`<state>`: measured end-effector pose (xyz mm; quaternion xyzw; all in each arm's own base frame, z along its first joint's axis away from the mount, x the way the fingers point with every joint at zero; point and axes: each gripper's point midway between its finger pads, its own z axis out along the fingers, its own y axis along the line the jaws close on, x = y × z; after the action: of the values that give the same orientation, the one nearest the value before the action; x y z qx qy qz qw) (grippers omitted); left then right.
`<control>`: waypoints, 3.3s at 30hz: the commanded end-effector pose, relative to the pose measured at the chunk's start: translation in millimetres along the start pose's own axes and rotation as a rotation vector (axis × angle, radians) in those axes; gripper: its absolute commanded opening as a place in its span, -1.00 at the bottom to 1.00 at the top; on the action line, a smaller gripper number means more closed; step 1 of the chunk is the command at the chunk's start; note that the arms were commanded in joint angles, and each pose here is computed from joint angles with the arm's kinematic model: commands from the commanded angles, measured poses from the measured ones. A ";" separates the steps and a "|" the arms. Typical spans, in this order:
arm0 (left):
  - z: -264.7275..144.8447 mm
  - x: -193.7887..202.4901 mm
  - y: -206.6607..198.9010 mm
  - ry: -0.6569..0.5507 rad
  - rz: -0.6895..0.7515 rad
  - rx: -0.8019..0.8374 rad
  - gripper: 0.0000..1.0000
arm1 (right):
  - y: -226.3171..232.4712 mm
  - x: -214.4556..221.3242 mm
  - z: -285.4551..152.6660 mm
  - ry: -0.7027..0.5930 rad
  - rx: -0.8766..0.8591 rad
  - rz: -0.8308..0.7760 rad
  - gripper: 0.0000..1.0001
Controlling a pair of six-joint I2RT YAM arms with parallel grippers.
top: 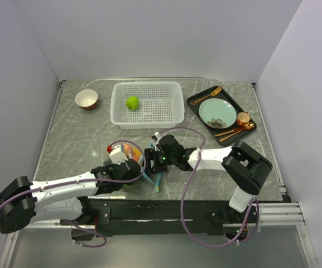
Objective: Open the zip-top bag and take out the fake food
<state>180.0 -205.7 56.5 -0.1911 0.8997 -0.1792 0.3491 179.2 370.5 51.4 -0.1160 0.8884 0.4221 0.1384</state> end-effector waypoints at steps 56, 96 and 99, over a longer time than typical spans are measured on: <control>-30.9 -38.7 -1.6 -0.078 -0.098 -0.012 -0.99 | -30.0 -319.1 -121.6 -0.700 0.312 -0.015 0.36; 17.5 -83.0 32.4 -0.110 -0.183 -0.058 -0.99 | 13.5 -64.1 -47.2 -0.281 -0.060 0.142 -0.30; 21.6 -77.2 37.0 -0.100 -0.183 -0.066 -0.99 | 17.3 -68.0 -33.2 -0.265 -0.090 0.150 -0.29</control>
<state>240.1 -138.8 75.8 -0.2856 0.8668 -0.1607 0.3759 221.0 330.9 82.9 0.0129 0.8802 0.4274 0.2060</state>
